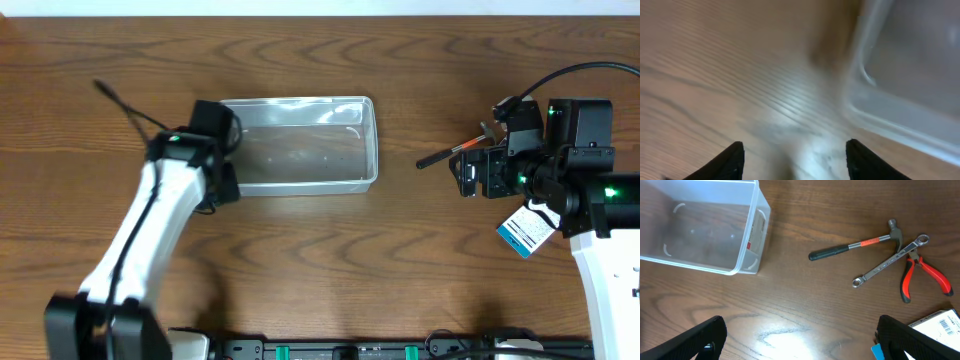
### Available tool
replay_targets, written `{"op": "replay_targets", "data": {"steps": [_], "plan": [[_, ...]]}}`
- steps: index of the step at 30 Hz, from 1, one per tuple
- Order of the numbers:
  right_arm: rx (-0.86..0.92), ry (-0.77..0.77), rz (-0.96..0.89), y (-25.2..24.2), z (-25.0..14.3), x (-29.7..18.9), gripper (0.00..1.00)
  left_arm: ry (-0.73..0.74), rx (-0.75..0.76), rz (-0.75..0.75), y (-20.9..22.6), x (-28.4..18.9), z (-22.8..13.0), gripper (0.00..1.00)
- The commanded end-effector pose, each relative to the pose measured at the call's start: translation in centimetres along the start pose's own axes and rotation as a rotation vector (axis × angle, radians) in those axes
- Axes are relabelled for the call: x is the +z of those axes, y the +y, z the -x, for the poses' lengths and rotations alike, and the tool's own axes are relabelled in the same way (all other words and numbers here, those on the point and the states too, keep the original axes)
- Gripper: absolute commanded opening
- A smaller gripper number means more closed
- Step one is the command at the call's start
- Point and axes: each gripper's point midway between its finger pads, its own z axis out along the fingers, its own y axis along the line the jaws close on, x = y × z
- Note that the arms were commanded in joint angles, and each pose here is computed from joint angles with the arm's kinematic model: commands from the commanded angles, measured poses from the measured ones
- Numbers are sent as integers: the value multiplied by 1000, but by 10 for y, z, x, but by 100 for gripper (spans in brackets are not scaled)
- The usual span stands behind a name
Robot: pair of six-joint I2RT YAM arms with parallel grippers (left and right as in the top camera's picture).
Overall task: Pack container
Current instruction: 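Push the container's edges with the left gripper to square it centrally, then retract the left gripper beside the container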
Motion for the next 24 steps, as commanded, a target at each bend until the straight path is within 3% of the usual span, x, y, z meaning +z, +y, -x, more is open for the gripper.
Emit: {"op": "replay_targets", "data": {"steps": [1,6,14,24], "plan": [[-16,-19,-9,-1,6,-5,99,-89,-114,86,37,-8,27,58],[-14,-12,-9,-1,5,-5,99,-83,-208,80,61,16,48,59],[-7,11,-8,-1,-1,-5,99,-86,-52,-236,8,42,74,59],[-4,24,-7,0,-4,-5,99,-110,-35,-440,-30,42,89,59]]}}
